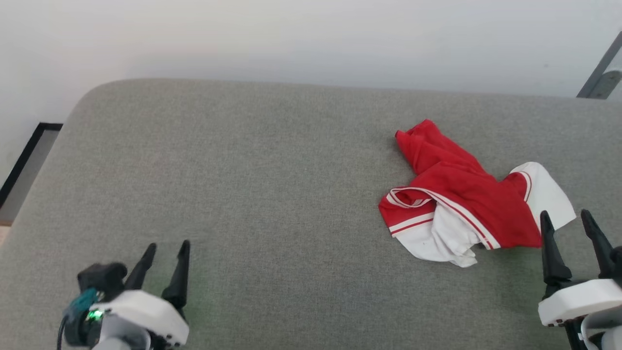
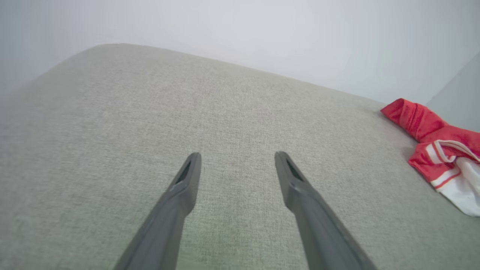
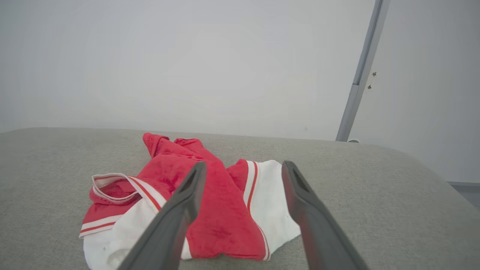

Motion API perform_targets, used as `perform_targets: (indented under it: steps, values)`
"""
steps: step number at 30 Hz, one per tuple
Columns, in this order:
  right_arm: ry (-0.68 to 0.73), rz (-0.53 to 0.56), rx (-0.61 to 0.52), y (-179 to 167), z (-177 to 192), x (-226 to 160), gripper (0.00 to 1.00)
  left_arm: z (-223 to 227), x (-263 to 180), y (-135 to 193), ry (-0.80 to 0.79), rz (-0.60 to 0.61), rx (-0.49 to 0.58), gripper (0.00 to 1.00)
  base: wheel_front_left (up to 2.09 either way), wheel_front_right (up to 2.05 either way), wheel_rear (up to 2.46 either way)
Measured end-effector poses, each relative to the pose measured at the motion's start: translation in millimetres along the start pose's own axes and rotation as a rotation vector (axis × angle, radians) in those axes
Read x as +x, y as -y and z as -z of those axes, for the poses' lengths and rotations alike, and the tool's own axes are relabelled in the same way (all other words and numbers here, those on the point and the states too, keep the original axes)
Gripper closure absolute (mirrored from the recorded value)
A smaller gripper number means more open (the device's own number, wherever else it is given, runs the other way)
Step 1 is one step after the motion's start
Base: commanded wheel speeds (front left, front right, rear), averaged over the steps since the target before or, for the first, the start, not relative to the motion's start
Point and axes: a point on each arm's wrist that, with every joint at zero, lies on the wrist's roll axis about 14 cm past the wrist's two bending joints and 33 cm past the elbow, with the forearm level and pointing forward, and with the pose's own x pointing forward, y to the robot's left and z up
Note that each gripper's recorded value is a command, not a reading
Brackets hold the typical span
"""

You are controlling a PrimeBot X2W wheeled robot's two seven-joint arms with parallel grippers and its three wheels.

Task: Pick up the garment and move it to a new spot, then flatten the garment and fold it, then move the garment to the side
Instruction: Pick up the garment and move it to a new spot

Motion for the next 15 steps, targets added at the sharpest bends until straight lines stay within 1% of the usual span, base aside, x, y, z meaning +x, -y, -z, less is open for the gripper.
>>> perform_targets:
  steps: [3,6,12,15]
  values:
    - [0.019,0.022,0.003,7.2,-7.4,-8.1,0.0,-11.5,-17.1,-4.2,0.069,-0.022,0.048,0.0,0.0,0.0,0.0]
    - [0.038,0.031,0.005,9.7,-13.8,-12.0,0.0,-19.1,-26.5,-6.8,0.115,-0.04,0.06,0.0,0.0,0.0,0.0]
    - [0.077,0.031,0.015,7.9,-26.0,-14.3,0.0,-44.1,-35.5,2.4,0.218,-0.025,0.134,0.0,0.0,0.0,0.0]
    - [0.091,0.028,0.019,6.4,-30.5,-14.7,0.0,-51.7,-40.4,4.2,0.251,-0.03,0.155,0.0,0.0,0.0,0.0]
